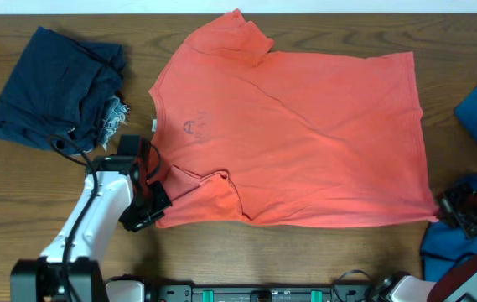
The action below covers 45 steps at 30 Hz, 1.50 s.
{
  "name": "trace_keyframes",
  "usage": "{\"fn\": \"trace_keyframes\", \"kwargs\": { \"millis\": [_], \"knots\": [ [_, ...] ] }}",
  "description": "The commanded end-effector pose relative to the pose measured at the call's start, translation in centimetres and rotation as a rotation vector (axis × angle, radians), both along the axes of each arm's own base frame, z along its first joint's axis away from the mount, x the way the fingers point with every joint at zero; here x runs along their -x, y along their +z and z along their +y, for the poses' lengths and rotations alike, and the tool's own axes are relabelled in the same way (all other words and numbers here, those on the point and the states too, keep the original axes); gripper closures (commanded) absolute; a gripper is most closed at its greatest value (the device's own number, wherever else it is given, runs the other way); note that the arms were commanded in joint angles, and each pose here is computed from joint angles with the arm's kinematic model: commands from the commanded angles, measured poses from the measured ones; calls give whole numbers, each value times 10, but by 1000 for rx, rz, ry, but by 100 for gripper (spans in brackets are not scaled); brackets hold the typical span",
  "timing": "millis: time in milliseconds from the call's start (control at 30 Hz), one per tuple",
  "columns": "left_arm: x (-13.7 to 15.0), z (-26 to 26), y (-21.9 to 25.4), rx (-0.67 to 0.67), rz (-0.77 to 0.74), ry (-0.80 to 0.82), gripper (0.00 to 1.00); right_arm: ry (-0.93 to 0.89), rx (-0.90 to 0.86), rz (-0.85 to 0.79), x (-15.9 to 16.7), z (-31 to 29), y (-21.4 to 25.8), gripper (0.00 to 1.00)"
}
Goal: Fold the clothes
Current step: 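Lift the bottom hem with both grippers and fold it upward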
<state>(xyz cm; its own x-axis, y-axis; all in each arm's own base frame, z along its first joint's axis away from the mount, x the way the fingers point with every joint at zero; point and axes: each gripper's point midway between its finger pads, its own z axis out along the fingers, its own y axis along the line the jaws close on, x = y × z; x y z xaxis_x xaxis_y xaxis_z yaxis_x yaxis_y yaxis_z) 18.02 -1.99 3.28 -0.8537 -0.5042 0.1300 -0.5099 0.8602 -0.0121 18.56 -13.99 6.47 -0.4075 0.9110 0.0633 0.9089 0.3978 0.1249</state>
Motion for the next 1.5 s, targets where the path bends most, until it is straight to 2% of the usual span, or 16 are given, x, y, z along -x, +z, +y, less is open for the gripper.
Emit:
{"fn": "trace_keyframes", "kwargs": {
  "millis": [0,233,400,533,833,1000,1200,1467],
  "knots": [
    [-9,3,23,-10,-79,-1,94,41,59,-105,-15,-8,33,99],
    [15,3,51,-8,-100,4,94,73,88,-200,-21,-2,69,99],
    [13,2,77,-1,-156,7,94,82,93,-253,-26,1,94,99],
    [1,2,90,2,-207,7,94,106,63,-332,-42,9,105,99],
    [-24,3,83,-9,-250,7,94,146,79,-399,-79,11,102,99],
    [-43,5,69,-22,-249,-8,94,145,70,-416,-103,12,93,99],
    [-58,20,51,-112,-220,-8,94,142,83,-455,-132,4,81,99],
    [-88,20,46,-118,-306,-18,94,178,33,-433,-158,16,51,99]
  ]
}}
